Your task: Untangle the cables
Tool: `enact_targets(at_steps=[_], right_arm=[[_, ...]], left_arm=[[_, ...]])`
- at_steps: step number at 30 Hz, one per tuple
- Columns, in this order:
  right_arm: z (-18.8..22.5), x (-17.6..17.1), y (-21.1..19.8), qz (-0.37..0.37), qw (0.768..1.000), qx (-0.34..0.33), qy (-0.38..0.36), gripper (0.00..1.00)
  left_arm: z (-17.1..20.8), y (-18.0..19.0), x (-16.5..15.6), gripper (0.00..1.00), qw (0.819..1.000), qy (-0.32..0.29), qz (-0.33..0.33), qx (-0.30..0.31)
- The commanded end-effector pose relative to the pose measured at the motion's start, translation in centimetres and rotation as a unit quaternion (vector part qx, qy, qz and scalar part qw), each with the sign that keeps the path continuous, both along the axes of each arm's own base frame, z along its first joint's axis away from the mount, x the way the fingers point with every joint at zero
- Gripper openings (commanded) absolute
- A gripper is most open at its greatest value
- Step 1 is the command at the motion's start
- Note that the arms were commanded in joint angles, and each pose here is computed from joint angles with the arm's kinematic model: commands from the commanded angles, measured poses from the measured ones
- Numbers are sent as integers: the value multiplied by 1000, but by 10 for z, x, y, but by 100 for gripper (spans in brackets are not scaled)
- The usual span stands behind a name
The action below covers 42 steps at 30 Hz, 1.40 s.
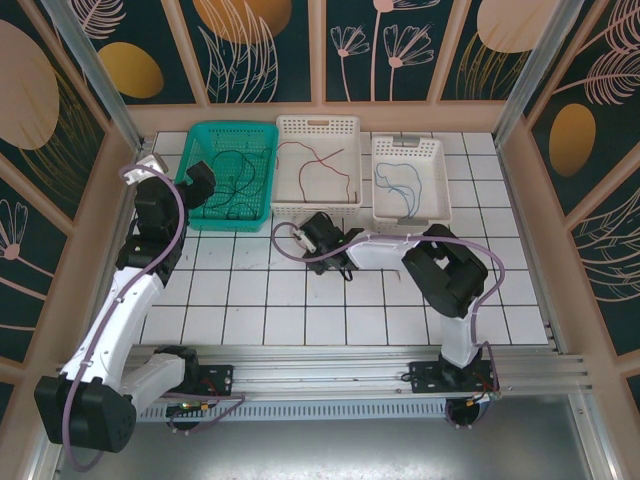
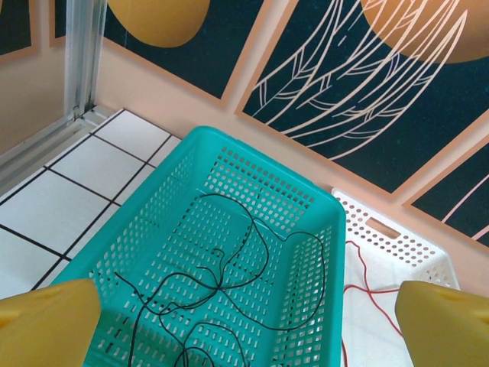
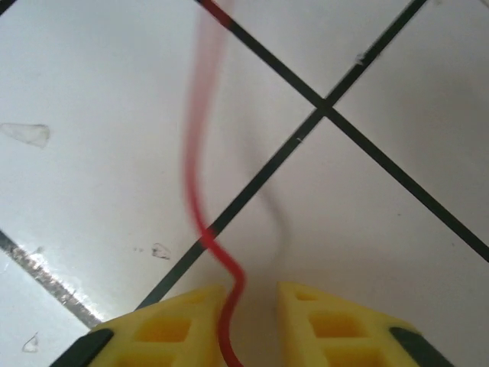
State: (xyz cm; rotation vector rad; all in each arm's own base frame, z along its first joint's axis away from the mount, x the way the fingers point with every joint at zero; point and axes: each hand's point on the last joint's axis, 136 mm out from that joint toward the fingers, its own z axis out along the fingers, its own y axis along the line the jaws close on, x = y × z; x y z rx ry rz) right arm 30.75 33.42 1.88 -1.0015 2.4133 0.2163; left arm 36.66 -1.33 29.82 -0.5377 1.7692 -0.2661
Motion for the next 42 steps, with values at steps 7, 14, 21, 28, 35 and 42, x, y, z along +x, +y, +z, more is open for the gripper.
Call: enact_targets(at_steps=[7, 14, 21, 28, 35, 42], right_arm=[[27, -24, 15, 54, 999, 4, 9, 0], [120, -30, 32, 79, 991, 99, -29, 0], [239, -5, 34, 51, 964, 219, -141, 0], [315, 56, 15, -17, 926, 296, -235, 0], [345, 127, -3, -74, 891, 345, -286, 0], [330, 203, -23, -149, 861, 330, -358, 0]], left_arm=[[9, 7, -4, 99, 1000, -20, 16, 4], [8, 7, -4, 98, 1000, -19, 16, 5], [6, 8, -2, 99, 1000, -16, 17, 6], [3, 9, -1, 98, 1000, -13, 19, 9], [-1, 6, 2, 98, 1000, -8, 15, 8], [-2, 7, 2, 99, 1000, -6, 15, 11]])
